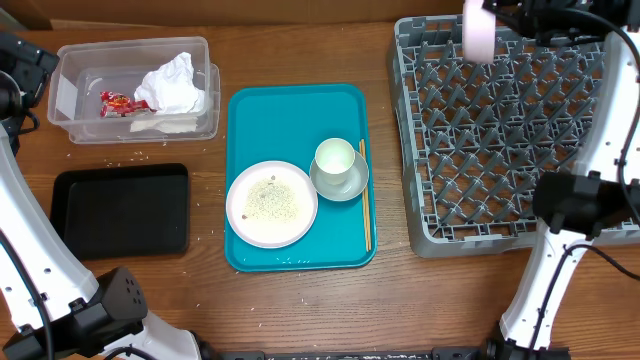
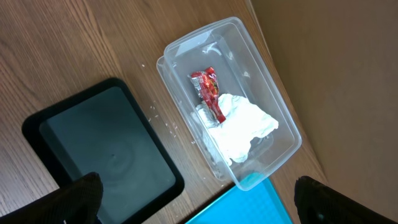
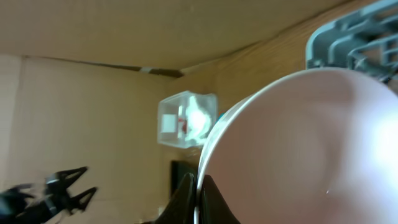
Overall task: Sort waste into correct bins and load items into the dishwasher
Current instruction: 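Carry the pink bowl right and set it upside down in the rack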
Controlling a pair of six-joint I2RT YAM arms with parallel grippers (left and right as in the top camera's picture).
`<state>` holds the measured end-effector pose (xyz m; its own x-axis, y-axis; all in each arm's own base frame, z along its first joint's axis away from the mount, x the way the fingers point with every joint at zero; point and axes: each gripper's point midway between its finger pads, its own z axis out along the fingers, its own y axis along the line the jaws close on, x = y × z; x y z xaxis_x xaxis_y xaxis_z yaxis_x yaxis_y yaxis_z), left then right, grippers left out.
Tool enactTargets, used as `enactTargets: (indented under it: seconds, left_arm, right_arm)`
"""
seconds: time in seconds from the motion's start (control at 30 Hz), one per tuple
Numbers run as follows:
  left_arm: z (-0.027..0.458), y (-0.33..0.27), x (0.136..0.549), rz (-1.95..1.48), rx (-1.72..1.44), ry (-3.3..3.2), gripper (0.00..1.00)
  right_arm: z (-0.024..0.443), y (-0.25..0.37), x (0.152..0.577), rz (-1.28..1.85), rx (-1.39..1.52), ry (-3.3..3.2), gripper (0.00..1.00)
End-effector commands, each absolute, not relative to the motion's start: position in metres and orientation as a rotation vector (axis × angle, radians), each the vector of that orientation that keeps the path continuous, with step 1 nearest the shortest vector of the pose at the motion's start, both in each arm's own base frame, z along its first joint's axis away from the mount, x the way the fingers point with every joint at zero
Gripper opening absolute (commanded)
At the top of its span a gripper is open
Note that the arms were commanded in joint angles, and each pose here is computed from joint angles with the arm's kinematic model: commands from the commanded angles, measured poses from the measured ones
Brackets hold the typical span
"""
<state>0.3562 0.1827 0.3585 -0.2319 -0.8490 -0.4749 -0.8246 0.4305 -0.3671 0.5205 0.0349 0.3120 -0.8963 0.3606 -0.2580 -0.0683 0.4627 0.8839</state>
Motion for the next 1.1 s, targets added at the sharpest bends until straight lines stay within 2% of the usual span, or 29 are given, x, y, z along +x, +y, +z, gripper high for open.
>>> enactTargets:
  seconds: [0.0,0.7,0.97,1.07]
  left_arm:
    - [0.356,0.185,0.357,-0.029,-1.394,2.078,1.00]
    - [0.356,0.185,0.357,-0.029,-1.394,2.078,1.00]
    - [0.356,0.185,0.357,-0.029,-1.394,2.078,1.00]
    - [0.356,0.185,0.357,-0.030,-1.394,2.078,1.00]
  right_arm:
    - [0.286,0.043,0.530,1.666,0.274,2.279,0.04]
    - [0.210,0.042,0.550,1.824,0.460,2.339,0.04]
    - [0.181,0.037,0.548,1.671,0.571,2.467,0.04]
    - [0.160,0.026,0.543,1.514,0.666,2.573,0.04]
